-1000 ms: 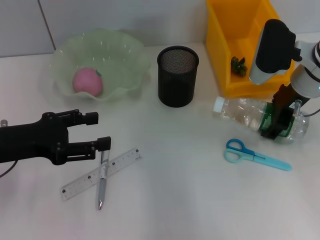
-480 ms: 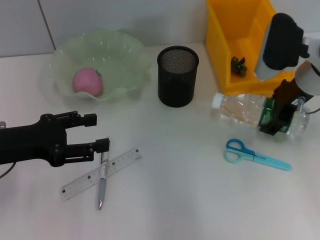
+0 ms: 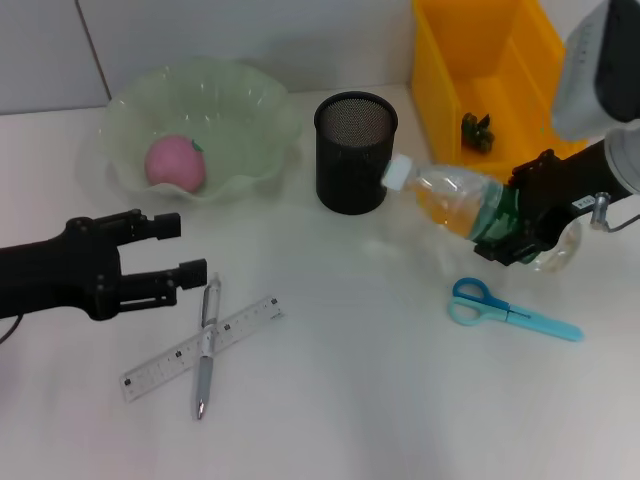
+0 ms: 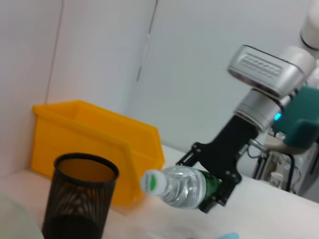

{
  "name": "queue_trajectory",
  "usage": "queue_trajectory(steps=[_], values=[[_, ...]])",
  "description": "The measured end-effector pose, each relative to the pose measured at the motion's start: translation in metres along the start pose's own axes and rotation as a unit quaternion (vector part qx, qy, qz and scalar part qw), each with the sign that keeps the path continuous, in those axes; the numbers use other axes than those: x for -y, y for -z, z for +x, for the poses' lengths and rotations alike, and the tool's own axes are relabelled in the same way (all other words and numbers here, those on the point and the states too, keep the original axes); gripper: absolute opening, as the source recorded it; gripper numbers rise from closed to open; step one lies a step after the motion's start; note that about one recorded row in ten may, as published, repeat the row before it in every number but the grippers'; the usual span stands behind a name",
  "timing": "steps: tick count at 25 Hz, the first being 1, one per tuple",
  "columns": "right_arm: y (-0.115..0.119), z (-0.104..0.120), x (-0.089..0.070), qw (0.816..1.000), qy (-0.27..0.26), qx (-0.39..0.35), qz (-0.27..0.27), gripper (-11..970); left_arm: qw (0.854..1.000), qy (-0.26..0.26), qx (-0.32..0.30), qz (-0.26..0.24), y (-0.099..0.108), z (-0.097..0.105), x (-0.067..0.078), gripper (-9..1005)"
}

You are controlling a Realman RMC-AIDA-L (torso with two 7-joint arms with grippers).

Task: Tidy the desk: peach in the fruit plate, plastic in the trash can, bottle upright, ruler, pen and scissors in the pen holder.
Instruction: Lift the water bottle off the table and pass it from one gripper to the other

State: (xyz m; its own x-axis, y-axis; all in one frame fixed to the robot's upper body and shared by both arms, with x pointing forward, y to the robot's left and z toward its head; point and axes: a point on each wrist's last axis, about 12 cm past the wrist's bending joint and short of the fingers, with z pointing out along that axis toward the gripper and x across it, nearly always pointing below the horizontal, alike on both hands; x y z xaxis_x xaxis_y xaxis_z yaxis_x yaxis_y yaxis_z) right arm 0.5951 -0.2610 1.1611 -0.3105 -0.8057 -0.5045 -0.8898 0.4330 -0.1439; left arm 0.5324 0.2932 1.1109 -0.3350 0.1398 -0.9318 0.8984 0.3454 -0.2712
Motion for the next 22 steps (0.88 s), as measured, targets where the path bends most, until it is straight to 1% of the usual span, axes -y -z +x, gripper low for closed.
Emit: queue_trajectory(steps=[4, 9, 13, 16, 17, 19, 22], values=[[0.006, 0.002, -0.004, 0.998, -0.002, 0.064, -0.006, 760, 1.0, 0.002, 0.021, -0.009, 0.004, 0.0, 0.0, 802], [0.006, 0.0, -0.012, 0.989, 0.006, 0.148, -0.022, 759, 0.999, 0.006, 0.045, -0.021, 0.007, -0.002, 0.0, 802], [0.002, 0.0, -0.017, 0.973, 0.009, 0.228, -0.037, 759, 0.997, 0.01, 0.065, -0.032, 0.008, -0.003, -0.001, 801], [-0.004, 0.0, -0.022, 0.956, 0.01, 0.29, -0.05, 759, 0.994, 0.015, 0.097, -0.044, 0.008, -0.004, 0.0, 801], [-0.006, 0.0, -0.023, 0.952, 0.01, 0.302, -0.052, 759, 0.994, 0.015, 0.097, -0.044, 0.008, -0.004, 0.0, 801], [-0.01, 0.001, -0.026, 0.942, 0.009, 0.332, -0.056, 759, 0.989, 0.023, 0.136, -0.049, 0.006, -0.006, 0.0, 801], [-0.017, 0.001, -0.03, 0.929, 0.008, 0.365, -0.059, 759, 0.984, 0.026, 0.169, -0.043, 0.002, -0.004, 0.002, 801]])
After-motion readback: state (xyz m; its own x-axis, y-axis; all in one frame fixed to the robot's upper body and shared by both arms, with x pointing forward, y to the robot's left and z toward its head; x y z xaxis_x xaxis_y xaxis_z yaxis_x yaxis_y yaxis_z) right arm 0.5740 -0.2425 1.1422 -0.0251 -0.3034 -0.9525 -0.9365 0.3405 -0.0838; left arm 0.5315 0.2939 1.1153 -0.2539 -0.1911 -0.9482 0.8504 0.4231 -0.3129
